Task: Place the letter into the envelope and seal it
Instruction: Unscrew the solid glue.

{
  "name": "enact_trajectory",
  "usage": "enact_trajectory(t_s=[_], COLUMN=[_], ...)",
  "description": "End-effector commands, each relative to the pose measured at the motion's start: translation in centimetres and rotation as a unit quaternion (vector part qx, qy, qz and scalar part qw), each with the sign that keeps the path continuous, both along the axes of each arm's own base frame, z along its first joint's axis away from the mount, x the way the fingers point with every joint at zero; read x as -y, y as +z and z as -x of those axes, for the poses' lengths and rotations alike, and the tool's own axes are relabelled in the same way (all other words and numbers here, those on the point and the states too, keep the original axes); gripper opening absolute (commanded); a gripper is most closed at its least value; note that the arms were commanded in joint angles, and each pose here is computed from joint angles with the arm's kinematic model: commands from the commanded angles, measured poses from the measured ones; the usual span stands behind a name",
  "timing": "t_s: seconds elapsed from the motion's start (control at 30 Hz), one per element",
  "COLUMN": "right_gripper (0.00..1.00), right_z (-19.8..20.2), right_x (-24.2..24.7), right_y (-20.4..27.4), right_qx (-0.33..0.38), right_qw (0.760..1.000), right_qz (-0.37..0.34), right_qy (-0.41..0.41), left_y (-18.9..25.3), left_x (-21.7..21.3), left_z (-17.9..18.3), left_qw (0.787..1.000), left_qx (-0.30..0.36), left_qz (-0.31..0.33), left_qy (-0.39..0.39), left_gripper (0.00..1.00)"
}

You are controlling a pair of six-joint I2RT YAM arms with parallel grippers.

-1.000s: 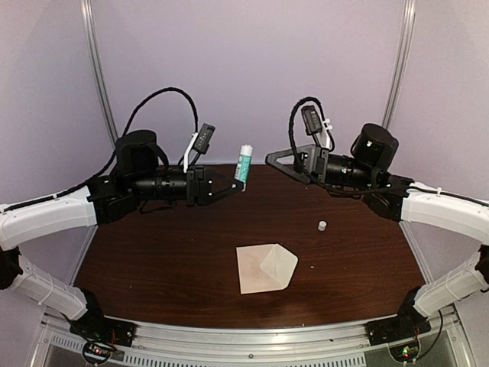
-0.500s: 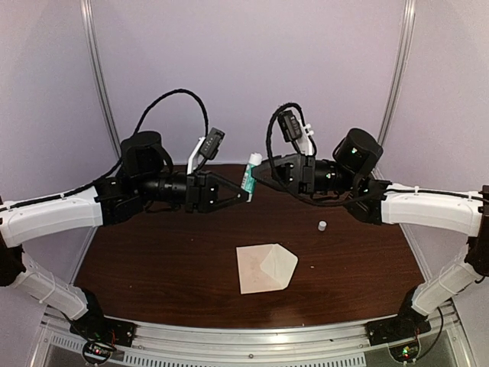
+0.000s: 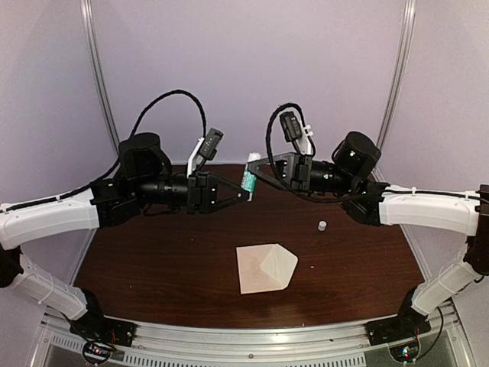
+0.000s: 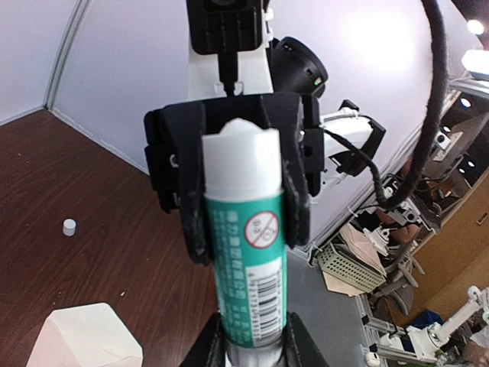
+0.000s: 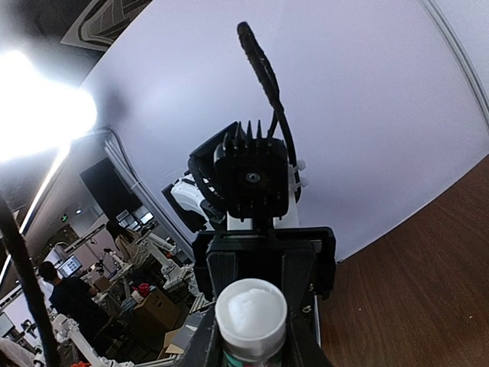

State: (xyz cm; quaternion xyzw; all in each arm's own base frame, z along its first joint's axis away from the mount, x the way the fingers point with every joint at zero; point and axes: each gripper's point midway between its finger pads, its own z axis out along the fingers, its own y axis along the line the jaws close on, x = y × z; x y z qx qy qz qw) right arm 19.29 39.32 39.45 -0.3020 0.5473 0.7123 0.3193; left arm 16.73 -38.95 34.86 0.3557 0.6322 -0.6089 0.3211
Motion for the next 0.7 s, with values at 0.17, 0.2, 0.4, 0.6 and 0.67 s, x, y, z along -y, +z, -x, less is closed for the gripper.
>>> enact_trajectory(t_s=[0.17,0.2,0.4,0.6,0.67], right_gripper=[0.01,0.01,0.04,0.07,0.07], right_z=[-3.2,-3.8,-6.9,-8.6,-8.7], right_x=[-0.4,-0.6,-1.9,-3.0,-3.3], right_y=[-2.5,-3.0,-6.6,-9.7,-9.7], right_qx=[-0.038,-0.046,-0.111,-0.156,-0.158], right_qw=[0.990,0.986,0.953,0.924,0.924], right_qz=[0.084,0.099,0.187,0.229,0.227], right_qy=[-0.107,-0.123,-0.213,-0.262,-0.266], left_y=[-2.4,-3.0,-3.4,-5.3,-5.5], left_x=[-3.8,-4.2,-5.7,-8.0,-8.0], left_z=[-6.4,-6.5,-7.7,-9.3,-9.1], left_qw=[0.972,0.969,0.954,0.924,0.925], left_qx=[0.018,0.014,0.014,0.004,-0.001], left_qz=[-0.074,-0.086,-0.101,-0.153,-0.150], left_qy=[0.222,0.232,0.284,0.351,0.349], left_gripper=[0.01,0.02,0.01,0.01,0.01])
